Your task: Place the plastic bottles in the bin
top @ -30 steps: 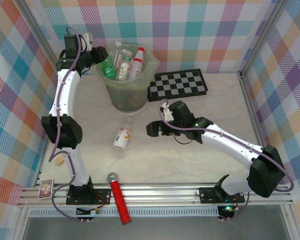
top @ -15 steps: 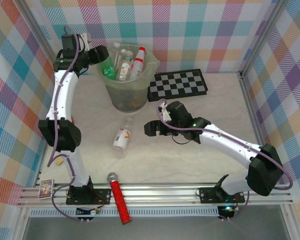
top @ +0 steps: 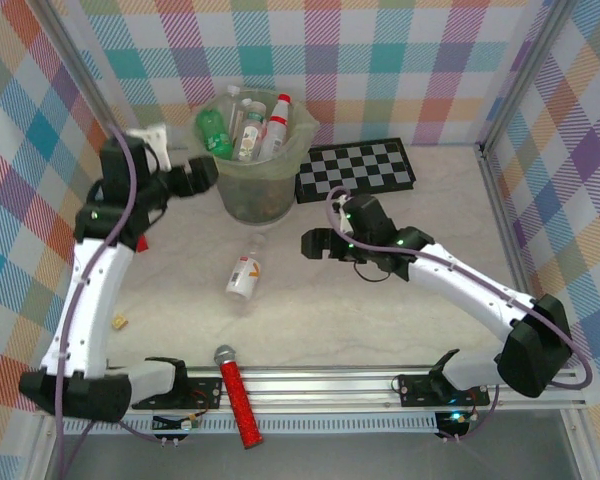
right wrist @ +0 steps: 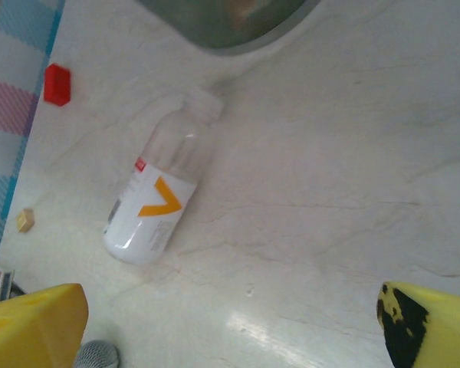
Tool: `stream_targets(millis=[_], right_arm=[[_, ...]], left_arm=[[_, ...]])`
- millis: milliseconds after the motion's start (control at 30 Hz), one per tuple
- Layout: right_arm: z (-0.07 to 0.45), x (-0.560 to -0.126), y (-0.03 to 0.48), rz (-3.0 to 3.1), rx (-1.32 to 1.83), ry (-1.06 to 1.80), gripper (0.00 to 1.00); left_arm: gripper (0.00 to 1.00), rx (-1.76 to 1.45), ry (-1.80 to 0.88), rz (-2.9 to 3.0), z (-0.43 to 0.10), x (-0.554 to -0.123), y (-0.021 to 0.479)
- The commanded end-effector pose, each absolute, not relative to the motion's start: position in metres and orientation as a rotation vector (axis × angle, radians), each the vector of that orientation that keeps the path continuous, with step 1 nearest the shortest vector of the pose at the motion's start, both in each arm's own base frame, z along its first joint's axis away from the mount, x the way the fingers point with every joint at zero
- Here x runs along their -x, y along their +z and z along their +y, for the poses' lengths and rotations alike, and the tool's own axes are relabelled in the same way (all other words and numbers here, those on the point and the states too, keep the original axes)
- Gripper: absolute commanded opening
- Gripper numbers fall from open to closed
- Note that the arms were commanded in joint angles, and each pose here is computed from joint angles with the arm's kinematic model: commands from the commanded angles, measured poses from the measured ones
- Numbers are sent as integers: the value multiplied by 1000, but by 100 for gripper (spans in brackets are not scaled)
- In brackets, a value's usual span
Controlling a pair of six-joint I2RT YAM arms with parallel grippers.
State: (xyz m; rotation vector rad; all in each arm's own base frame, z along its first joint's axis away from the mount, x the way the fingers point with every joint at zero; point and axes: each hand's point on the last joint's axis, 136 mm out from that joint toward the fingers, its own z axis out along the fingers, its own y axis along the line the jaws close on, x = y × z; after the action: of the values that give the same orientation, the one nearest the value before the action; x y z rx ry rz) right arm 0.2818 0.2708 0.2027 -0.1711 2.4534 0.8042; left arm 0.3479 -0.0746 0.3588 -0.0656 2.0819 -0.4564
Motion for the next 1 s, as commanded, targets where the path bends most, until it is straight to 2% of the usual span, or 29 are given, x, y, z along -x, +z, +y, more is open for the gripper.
stream_targets(millis=[0,167,267,700,833,967], right_arm=[[247,-285,213,2441,83,769,98],[231,-288,207,2454,50,738,99],[228,-289,200,2474,41,725,99],[226,-283,184,2530,30,716,99],[226,-282,181,2541,28,709,99],[226,-282,178,2547,27,706,99]], left_arm=[[91,143,-442,2212,-71,-312,305],[99,142,-468,2433,-88,-274,224],[100,110,-484,2506,-105,-268,184],[100,-12,-420,2632,-146,-306,86],[96,-22,-367,2667,-147,-310,67],[86,-19,-325,2697,-145,-307,54]])
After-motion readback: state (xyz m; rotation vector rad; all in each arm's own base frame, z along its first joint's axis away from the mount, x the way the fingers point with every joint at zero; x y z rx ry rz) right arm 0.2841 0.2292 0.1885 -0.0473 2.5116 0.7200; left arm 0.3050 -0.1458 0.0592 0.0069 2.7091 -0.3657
